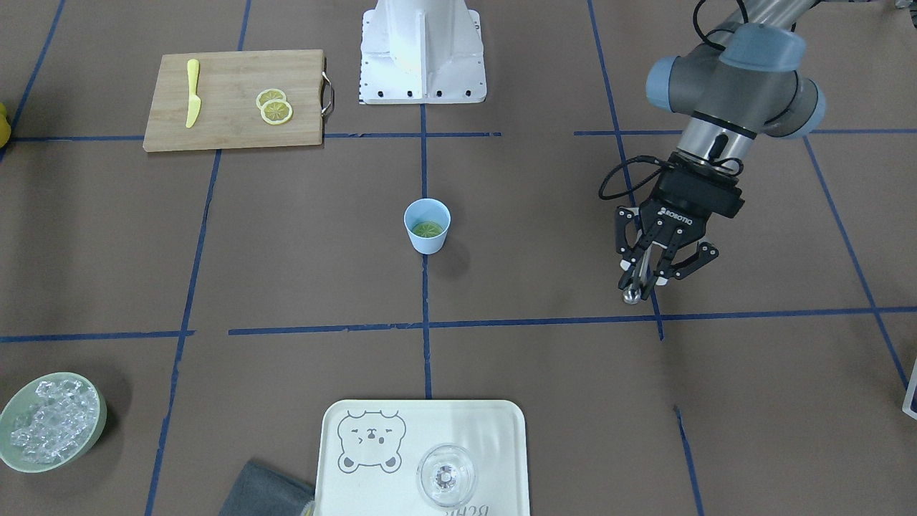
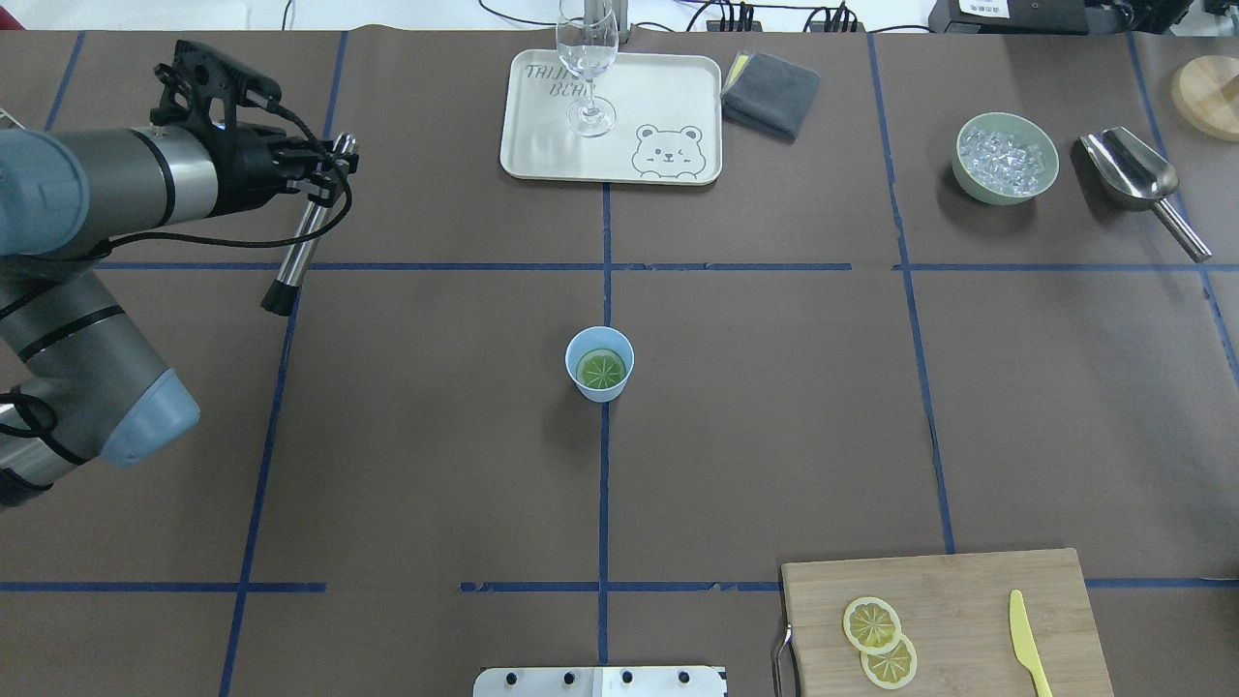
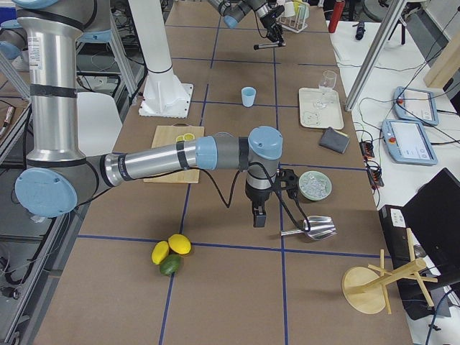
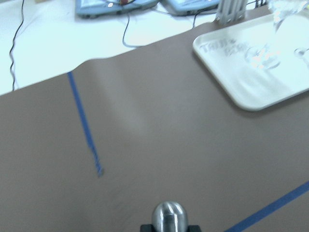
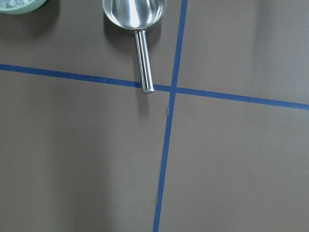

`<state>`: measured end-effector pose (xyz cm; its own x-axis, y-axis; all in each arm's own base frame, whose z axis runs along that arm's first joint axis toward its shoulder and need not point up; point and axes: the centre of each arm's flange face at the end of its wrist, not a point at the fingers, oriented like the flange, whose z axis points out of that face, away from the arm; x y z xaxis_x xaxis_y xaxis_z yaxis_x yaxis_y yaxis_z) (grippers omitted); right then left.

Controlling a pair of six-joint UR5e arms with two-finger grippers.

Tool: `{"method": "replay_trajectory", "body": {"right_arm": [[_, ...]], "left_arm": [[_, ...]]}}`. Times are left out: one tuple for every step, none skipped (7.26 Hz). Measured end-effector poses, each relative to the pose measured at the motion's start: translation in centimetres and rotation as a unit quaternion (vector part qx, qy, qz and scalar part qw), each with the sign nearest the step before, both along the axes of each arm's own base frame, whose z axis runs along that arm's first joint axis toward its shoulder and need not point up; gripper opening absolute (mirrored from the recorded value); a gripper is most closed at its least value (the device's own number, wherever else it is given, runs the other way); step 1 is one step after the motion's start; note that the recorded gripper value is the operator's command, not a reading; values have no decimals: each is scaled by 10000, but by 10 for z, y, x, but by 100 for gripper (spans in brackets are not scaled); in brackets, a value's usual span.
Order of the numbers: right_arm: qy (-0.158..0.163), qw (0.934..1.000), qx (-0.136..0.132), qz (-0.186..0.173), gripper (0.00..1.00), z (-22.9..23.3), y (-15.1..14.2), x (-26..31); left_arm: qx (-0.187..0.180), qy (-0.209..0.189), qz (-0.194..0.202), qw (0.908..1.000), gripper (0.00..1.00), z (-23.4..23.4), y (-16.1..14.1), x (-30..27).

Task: Squeeze lemon into cup
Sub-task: 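Carry the metal shaker with the left gripper over the cup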

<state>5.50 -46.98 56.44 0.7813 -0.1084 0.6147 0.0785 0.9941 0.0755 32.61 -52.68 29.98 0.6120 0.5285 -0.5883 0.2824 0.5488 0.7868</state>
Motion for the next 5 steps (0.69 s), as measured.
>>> {"method": "replay_trajectory", "body": {"right_arm": [[4,10000,-6,-1,100,1,1,0],[6,10000,-14,-2,100,2,1,0],[7,10000,-23,-1,100,3,2,0],[9,10000,-28,6,100,3,3,0],[15,10000,-33,16,100,3,3,1]], "left_arm": [[279,311,-158,9990,0,-20,1,-1],[609,654,-302,9955,0,-36,9,3],[963,1073,-310,9891,0,-48,23,11],[1370,1590,-278,9773,0,-59,34,16],[1740,2069,-224,9625,0,-69,40,23]]}}
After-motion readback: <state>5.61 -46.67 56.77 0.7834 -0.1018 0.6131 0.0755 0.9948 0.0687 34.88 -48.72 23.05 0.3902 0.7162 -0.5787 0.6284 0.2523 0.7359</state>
